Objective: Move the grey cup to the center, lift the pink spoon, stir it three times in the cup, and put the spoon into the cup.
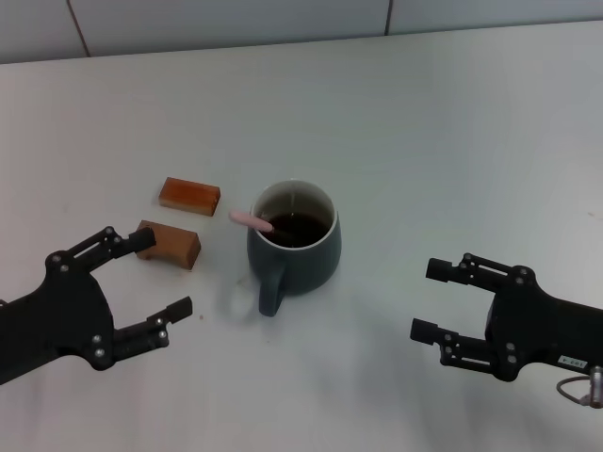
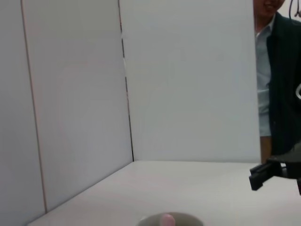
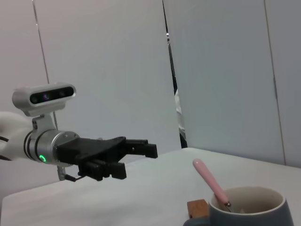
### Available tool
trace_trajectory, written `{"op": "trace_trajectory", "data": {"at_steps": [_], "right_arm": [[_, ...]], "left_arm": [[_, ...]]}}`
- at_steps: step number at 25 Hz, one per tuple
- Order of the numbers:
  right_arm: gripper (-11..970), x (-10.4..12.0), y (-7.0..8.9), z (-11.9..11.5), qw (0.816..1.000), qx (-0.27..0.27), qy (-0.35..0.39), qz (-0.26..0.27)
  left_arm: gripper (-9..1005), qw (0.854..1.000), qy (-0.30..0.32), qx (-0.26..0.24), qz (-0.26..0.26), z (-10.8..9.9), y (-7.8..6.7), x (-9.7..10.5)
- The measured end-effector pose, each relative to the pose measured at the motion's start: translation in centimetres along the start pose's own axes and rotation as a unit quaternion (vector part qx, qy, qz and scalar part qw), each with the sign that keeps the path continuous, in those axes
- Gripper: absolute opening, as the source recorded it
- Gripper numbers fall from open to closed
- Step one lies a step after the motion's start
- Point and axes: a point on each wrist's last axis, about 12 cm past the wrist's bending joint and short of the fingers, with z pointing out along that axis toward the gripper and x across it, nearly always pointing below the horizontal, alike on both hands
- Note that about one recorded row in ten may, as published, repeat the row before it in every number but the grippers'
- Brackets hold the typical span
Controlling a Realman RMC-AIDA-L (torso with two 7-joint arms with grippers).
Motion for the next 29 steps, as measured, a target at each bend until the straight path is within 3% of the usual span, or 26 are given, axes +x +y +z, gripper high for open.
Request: {"op": "trace_trajectory", "data": {"at_steps": [29], "right_arm": [[760, -0.25, -0.37, 0.69, 1.000, -0.008, 0.001, -0.004]], "left_arm": [[829, 1.000, 0.024, 0.012, -0.007, -0.04, -0.14, 0.49]]}}
